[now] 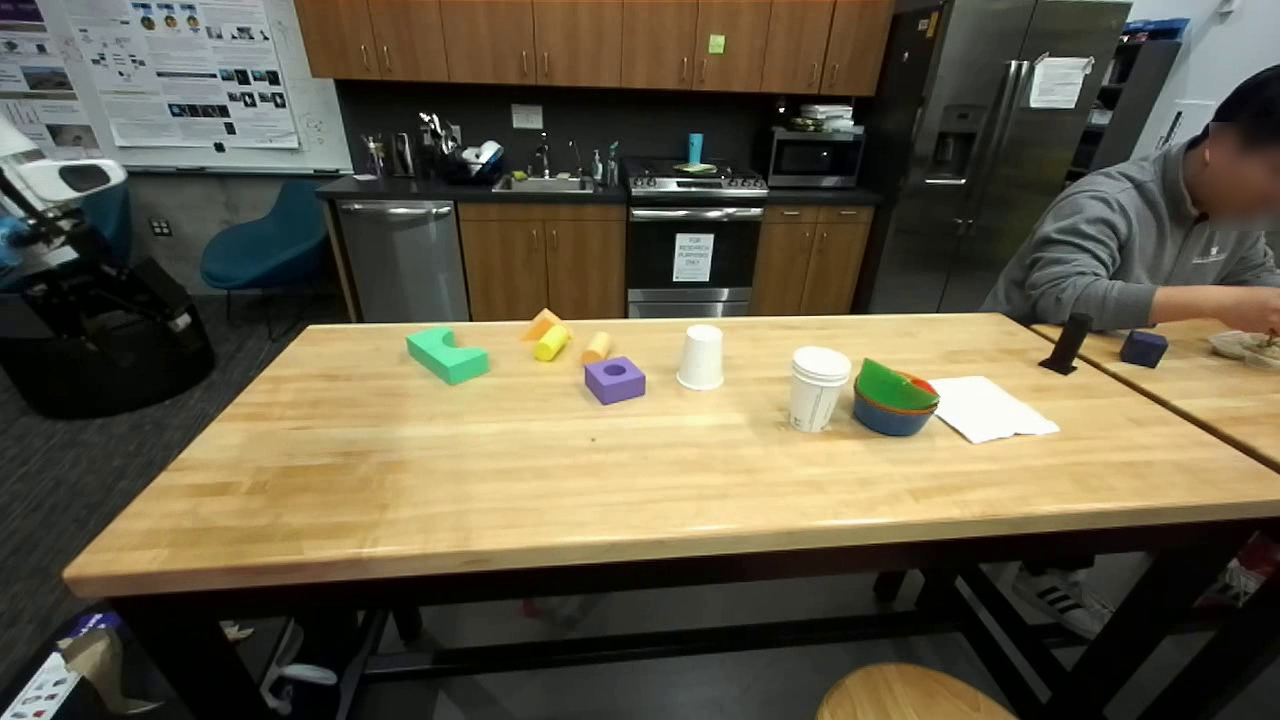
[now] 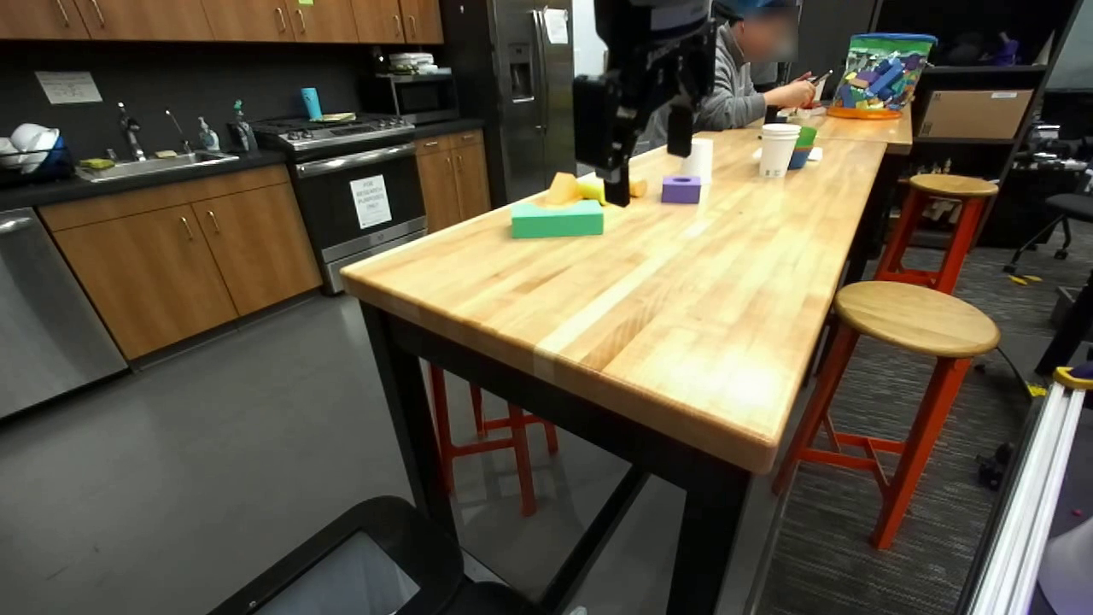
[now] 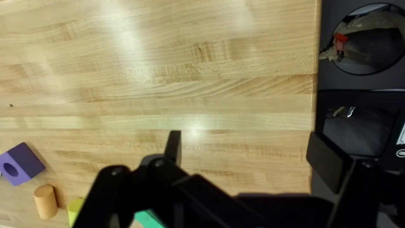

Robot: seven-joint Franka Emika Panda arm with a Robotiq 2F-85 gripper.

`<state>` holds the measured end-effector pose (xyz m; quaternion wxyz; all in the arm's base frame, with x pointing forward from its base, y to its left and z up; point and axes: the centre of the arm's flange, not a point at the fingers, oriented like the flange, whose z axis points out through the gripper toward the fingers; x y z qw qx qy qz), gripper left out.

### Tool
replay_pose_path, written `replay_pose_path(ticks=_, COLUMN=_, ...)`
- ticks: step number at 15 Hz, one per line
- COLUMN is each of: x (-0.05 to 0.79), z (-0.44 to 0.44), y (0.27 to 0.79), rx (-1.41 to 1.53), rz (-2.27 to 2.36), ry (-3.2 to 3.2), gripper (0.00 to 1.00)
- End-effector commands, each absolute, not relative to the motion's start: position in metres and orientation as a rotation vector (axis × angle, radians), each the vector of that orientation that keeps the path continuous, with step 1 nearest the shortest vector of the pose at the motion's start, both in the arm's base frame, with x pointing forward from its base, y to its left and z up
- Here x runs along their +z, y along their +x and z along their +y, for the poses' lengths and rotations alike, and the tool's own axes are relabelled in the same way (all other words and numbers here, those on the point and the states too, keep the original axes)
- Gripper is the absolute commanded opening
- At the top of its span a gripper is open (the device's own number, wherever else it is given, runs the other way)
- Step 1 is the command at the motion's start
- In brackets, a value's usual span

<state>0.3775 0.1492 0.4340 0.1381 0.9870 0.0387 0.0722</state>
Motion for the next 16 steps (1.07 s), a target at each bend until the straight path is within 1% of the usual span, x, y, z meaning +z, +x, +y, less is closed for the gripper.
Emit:
replay_pose_path(ticks=1, x=0.445, z=0.153, y=0.407, rx=0.211, rz=0.126, ry=2.838, gripper=1.0)
replay_pose_path(ticks=7, x=0.45, z=0.154, y=0.439, rx=0.211, rz=0.098, ry=2.859, gripper=1.0)
replay_pose_path(ticks=16, x=0.451, z=0.129, y=0.468, rx=0.174, rz=0.064, ry=2.895, gripper=1.0)
